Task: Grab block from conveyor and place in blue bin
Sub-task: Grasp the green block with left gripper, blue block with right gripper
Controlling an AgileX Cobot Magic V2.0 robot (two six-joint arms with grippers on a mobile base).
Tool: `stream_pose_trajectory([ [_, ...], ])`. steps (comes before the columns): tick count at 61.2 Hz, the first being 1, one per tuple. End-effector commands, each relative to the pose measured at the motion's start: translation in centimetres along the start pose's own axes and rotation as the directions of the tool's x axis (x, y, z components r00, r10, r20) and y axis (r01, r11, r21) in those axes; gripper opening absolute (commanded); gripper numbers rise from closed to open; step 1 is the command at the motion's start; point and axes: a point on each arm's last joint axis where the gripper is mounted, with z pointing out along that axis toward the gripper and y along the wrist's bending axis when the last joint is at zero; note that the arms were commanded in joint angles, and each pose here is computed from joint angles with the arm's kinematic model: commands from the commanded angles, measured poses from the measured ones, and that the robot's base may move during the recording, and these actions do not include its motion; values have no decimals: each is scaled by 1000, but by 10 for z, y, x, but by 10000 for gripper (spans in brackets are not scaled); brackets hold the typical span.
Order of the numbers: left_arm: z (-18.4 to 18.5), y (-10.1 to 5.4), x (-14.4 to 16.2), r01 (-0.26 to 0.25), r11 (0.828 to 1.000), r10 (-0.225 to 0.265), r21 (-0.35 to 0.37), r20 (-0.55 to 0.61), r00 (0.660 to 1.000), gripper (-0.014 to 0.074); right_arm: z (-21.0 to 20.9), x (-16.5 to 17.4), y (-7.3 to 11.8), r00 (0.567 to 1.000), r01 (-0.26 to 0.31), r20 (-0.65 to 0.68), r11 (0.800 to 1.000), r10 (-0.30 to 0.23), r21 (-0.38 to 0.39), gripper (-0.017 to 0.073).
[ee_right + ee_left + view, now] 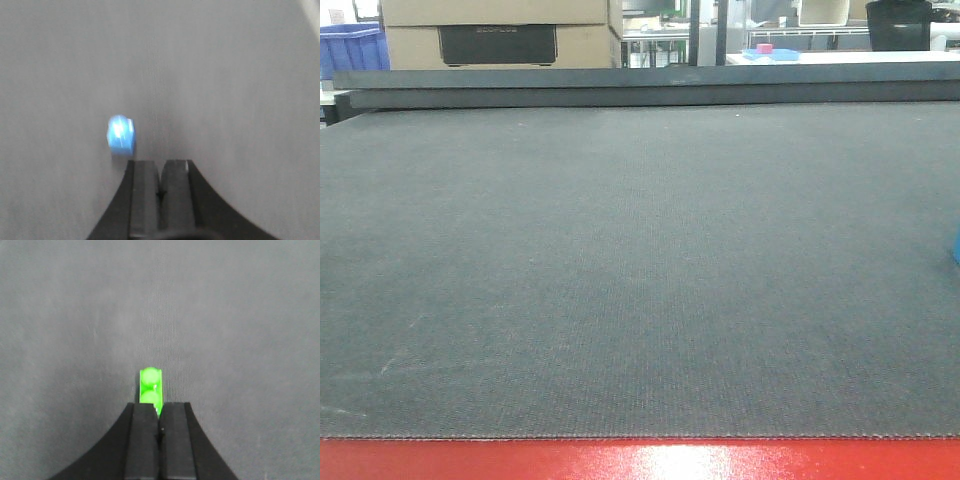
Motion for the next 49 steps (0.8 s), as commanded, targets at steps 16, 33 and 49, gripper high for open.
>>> stream_pose_trajectory([
  [16, 59, -4, -21, 14, 1000, -12, 7, -180, 984, -111, 73, -23, 8, 952, -36, -305, 999, 24, -34, -162],
  [33, 78, -9, -20, 47, 998, -36, 40, -239, 970, -111, 142, -47, 13, 888, -144, -441, 990, 131, 4, -104],
  [49, 78, -9, -20, 47, 998, -36, 40, -239, 970, -111, 199, -44, 22, 843, -185, -516, 983, 151, -14, 319],
])
